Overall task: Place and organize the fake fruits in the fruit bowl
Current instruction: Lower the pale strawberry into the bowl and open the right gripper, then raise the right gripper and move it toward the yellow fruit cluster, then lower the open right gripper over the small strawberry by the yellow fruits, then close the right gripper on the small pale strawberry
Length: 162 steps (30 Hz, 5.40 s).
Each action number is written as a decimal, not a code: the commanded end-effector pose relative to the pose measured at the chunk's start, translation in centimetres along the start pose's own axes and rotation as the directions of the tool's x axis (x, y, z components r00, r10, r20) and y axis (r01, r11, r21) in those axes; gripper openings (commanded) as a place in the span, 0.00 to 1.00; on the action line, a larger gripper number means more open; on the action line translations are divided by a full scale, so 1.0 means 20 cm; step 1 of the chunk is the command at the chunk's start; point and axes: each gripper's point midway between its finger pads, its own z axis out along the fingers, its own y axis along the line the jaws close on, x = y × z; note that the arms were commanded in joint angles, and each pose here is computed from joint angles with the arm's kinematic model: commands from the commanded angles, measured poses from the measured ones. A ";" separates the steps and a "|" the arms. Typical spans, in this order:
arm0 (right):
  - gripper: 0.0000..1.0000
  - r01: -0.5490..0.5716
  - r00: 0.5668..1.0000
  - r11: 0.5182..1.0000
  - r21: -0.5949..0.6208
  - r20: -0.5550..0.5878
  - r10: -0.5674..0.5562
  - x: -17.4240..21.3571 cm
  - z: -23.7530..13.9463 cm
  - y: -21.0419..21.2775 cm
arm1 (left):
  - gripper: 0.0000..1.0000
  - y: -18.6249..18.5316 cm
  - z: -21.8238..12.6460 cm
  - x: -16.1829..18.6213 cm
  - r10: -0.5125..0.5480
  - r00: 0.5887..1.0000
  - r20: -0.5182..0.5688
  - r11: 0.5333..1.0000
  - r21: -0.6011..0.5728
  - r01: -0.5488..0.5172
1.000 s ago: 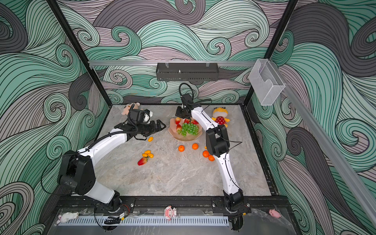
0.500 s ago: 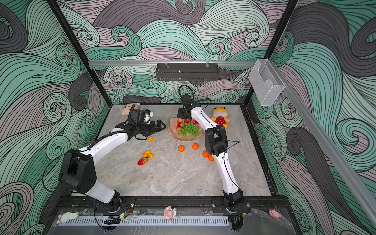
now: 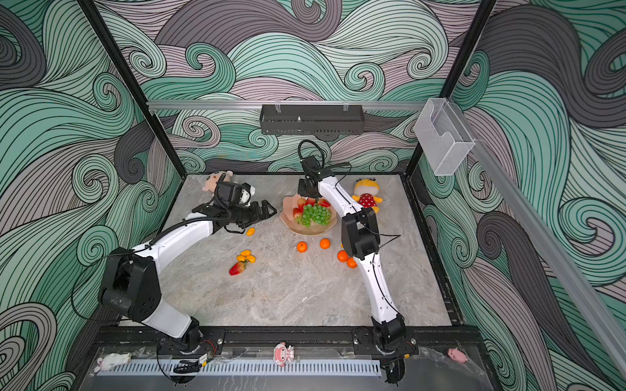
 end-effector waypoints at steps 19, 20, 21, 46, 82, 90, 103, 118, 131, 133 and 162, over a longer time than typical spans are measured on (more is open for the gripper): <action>0.30 0.119 0.992 0.991 -0.068 0.050 -0.115 0.39 -0.60 0.09 | 0.99 0.05 -0.46 0.36 -0.035 0.998 0.056 0.999 -0.036 0.037; 0.30 0.131 0.991 0.989 -0.067 0.046 -0.128 0.43 -0.61 0.09 | 0.98 0.06 -0.47 0.38 -0.037 0.998 0.054 0.999 -0.036 0.039; 0.30 0.139 0.990 0.988 -0.067 0.038 -0.136 0.46 -0.62 0.10 | 0.99 0.06 -0.48 0.40 -0.039 0.998 0.051 0.998 -0.037 0.041; 0.27 0.218 0.949 0.947 -0.234 -0.174 -0.262 1.30 -0.64 0.73 | 0.99 0.41 -0.74 0.60 -0.248 0.953 0.173 0.947 -0.166 0.276; 0.36 -0.320 0.928 0.901 -0.293 -0.287 0.237 1.53 -0.36 1.05 | 0.99 0.52 -0.89 0.51 -0.269 0.947 0.174 0.926 -0.222 0.304; 0.41 -0.338 0.919 0.888 -0.312 -0.314 0.239 1.56 -0.32 1.08 | 0.99 0.52 -0.88 0.50 -0.269 0.948 0.169 0.927 -0.223 0.303; 0.51 -0.352 0.912 0.880 -0.317 -0.330 0.246 1.57 -0.29 1.09 | 0.99 0.51 -0.87 0.50 -0.264 0.950 0.166 0.932 -0.210 0.295; 0.53 -0.369 0.899 0.879 -0.301 -0.355 0.255 1.60 -0.21 1.10 | 0.98 0.49 -0.87 0.49 -0.249 0.955 0.161 0.941 -0.191 0.278; 0.46 -0.409 0.880 0.879 -0.244 -0.361 0.309 1.58 -0.08 1.03 | 0.99 0.47 -0.86 0.48 -0.241 0.958 0.153 0.948 -0.174 0.266; 0.44 -0.416 0.877 0.877 -0.241 -0.363 0.316 1.57 -0.07 1.02 | 0.99 0.47 -0.85 0.48 -0.242 0.959 0.150 0.948 -0.172 0.266; 0.24 -0.410 0.868 0.878 -0.249 -0.403 0.291 1.61 -0.06 1.08 | 0.99 0.48 -0.84 0.49 -0.241 0.960 0.146 0.951 -0.162 0.263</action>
